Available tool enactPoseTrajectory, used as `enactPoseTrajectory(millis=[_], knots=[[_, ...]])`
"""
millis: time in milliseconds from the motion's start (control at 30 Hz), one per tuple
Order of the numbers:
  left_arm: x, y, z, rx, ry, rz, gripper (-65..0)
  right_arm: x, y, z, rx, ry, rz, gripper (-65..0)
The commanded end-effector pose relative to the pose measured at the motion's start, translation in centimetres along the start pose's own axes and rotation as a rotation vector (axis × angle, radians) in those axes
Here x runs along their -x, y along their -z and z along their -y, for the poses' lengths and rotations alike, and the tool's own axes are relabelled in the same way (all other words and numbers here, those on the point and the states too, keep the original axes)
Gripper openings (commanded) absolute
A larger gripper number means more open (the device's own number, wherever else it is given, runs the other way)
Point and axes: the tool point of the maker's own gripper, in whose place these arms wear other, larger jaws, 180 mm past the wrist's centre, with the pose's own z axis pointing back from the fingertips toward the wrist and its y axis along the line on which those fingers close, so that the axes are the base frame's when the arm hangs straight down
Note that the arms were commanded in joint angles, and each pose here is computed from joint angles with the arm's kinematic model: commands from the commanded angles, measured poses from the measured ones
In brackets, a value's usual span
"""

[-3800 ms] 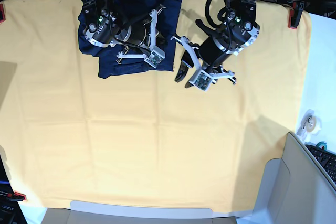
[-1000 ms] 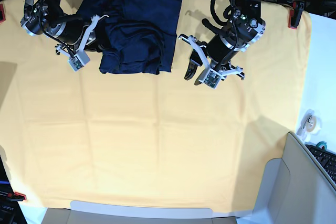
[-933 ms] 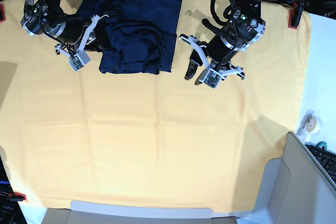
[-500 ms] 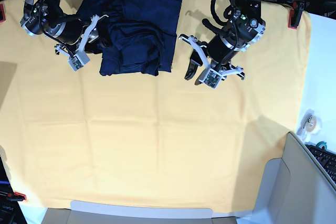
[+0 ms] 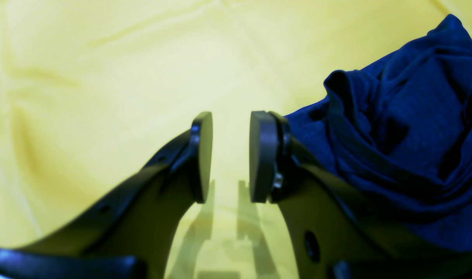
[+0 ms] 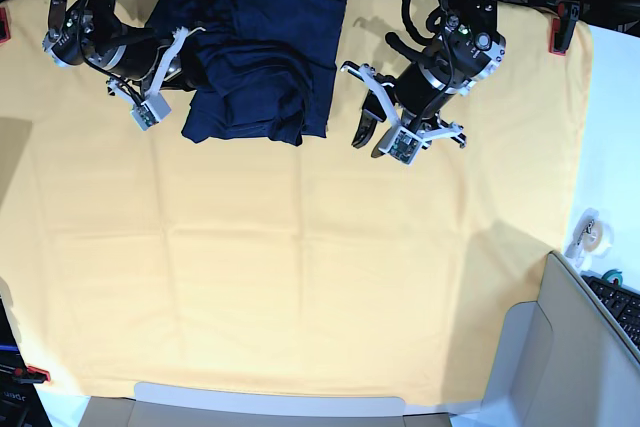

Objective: Fold the T-shirt properly
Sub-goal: 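Grasp the bundle edge with the right gripper and fold it inward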

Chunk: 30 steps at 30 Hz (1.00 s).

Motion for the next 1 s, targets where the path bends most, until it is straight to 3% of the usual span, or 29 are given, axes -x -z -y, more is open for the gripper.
enactPoseTrajectory(millis=[0, 233, 533, 800, 867, 967], knots=[[-1.4, -0.2, 0.0, 0.000, -0.002, 0.053, -50.2, -0.8, -0.4, -0.3, -0.009, -0.019, 0.033, -65.0], [-1.4, -0.2, 0.0, 0.000, -0.002, 0.053, -50.2, -1.9, -1.3, -1.7, -0.011, -0.068, 0.068, -64.3], [-1.3, -0.2, -0.1, -0.001, -0.003, 0.051, -50.2, -2.3, 0.9, -6.9, -0.172, -0.111, 0.060, -64.3], [-1.3, -0.2, -0.2, -0.004, -0.003, 0.049, -50.2, -2.3, 0.8, -6.5, -0.162, -0.113, 0.058, -63.9], [-1.2, -0.4, -0.8, -0.022, -0.010, 0.048, -50.2, -2.3, 0.8, -6.5, -0.161, -0.113, 0.056, -61.6], [-1.2, -0.4, -1.2, -0.032, -0.015, 0.049, -50.2, -2.2, 0.8, -6.5, -0.162, -0.112, 0.053, -52.7]])
